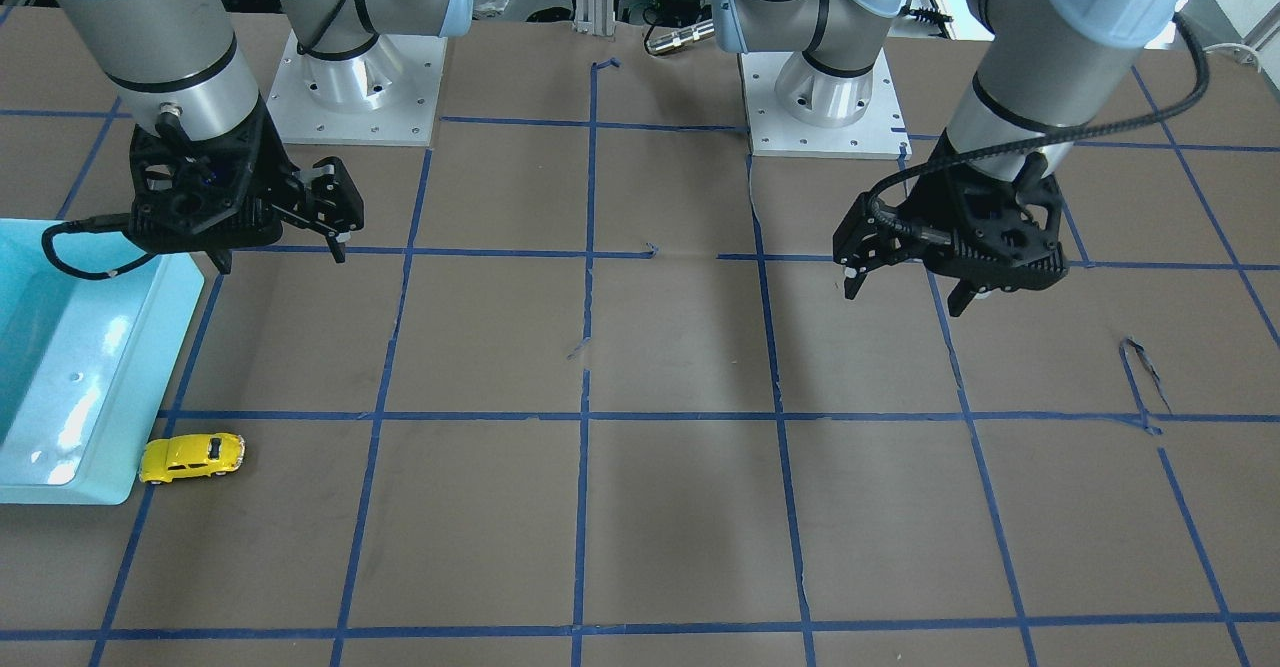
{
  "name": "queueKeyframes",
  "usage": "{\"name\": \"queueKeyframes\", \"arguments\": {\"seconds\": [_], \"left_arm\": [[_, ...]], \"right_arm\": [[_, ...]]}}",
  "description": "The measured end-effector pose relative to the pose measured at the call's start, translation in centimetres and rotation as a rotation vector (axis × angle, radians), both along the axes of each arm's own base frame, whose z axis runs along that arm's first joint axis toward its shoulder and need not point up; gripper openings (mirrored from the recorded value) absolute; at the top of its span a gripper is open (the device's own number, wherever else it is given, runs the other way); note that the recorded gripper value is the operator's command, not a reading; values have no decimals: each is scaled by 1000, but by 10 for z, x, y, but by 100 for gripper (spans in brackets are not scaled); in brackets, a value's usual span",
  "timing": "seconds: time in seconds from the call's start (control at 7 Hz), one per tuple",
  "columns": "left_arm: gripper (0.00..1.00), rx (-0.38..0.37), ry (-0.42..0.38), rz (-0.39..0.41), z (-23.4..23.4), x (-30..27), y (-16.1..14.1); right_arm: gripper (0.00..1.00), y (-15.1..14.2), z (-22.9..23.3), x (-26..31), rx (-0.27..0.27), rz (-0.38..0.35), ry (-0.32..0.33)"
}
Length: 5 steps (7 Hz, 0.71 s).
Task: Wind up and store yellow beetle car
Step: 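Raise the left arm back to rest while the right gripper moves toward the car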
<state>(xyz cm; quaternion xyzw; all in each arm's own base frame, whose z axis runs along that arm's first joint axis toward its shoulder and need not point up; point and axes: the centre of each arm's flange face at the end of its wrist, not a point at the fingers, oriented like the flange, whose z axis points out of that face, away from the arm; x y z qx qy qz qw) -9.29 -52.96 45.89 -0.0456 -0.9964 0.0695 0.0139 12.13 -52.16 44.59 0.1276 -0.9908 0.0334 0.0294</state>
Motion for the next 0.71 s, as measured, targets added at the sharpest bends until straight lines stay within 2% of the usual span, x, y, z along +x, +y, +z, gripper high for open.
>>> {"name": "queueKeyframes", "arguments": {"seconds": [0.14,0.29,0.57,0.71], "left_arm": [[100,-17,3,93,16,0,12],[100,-28,-19,144,26,2,21],[100,-20,-53,204,23,6,22],[100,-22,-51,223,23,7,21]], "right_arm": [[100,-11,-12,-10,-10,158,16],[100,-22,-27,-33,6,333,31],[100,-33,-65,-86,70,628,32],[100,-41,-82,-101,76,782,46]]}}
